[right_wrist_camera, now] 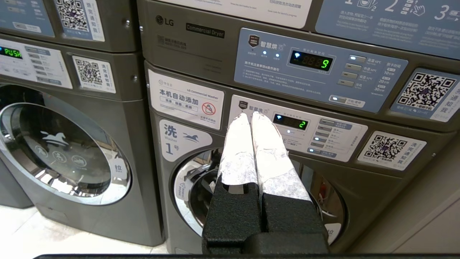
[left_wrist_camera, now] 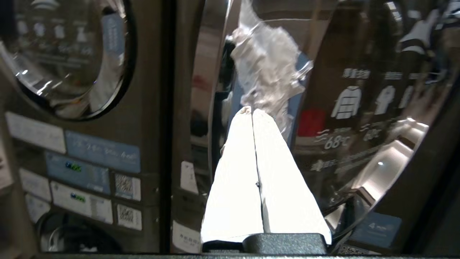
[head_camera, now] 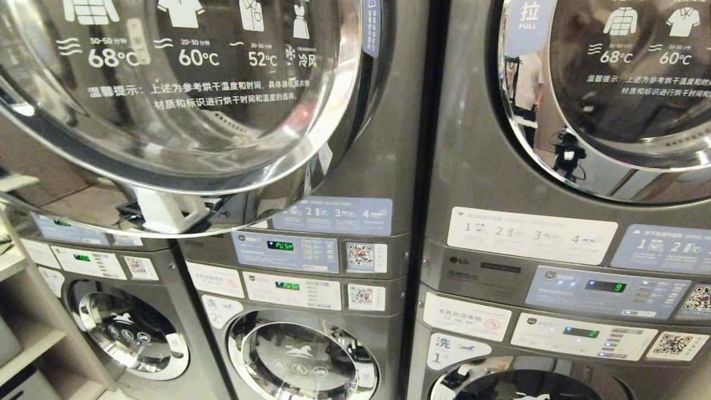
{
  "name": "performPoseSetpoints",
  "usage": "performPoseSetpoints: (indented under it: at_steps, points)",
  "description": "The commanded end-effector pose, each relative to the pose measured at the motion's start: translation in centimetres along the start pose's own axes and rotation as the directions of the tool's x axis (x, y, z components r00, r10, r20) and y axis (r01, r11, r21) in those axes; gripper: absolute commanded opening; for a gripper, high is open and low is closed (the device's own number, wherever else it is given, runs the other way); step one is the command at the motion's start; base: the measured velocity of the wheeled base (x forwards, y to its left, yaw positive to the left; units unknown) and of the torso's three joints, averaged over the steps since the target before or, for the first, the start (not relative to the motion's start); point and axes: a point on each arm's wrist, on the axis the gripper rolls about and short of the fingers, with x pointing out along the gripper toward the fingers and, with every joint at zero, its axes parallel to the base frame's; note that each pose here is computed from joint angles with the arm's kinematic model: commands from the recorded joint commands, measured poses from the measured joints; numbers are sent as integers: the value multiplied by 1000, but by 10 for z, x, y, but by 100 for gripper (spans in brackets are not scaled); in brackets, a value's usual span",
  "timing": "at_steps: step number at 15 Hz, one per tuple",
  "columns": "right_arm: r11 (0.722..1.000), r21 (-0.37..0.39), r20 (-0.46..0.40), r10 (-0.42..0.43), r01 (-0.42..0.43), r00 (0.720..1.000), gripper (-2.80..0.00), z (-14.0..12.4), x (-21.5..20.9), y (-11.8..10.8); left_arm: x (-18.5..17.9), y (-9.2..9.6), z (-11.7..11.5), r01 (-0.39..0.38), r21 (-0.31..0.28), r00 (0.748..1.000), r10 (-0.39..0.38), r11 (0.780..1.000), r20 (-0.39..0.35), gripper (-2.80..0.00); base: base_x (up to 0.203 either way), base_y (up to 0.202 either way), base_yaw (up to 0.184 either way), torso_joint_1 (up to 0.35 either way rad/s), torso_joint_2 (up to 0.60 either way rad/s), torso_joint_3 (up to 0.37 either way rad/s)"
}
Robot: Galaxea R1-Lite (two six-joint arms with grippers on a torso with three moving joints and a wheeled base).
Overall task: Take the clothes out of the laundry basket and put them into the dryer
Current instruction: Close the dryer
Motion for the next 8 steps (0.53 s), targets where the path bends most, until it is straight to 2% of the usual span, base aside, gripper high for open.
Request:
performPoseSetpoints:
  at_steps: [1, 3, 5, 8]
  points:
    - [1000, 3, 0, -1, 1, 1000, -280, 0, 0, 0, 11, -4, -11, -18, 14, 999, 18, 1000, -46, -280, 0, 0, 0, 0, 0, 0]
    - [1000, 9, 1, -5, 5, 1000, -280, 0, 0, 0, 19, -6, -22, -25, 27, 996, 28, 999, -86, -280, 0, 0, 0, 0, 0, 0]
    - [1000, 9, 1, -5, 5, 1000, -280, 0, 0, 0, 31, -7, -29, -50, 15, 992, 51, 999, -117, -280, 0, 0, 0, 0, 0, 0]
    - [1000, 8, 1, -5, 5, 1000, -280, 0, 0, 0, 56, 0, -39, -134, 15, 983, 134, 991, -124, -280, 0, 0, 0, 0, 0, 0]
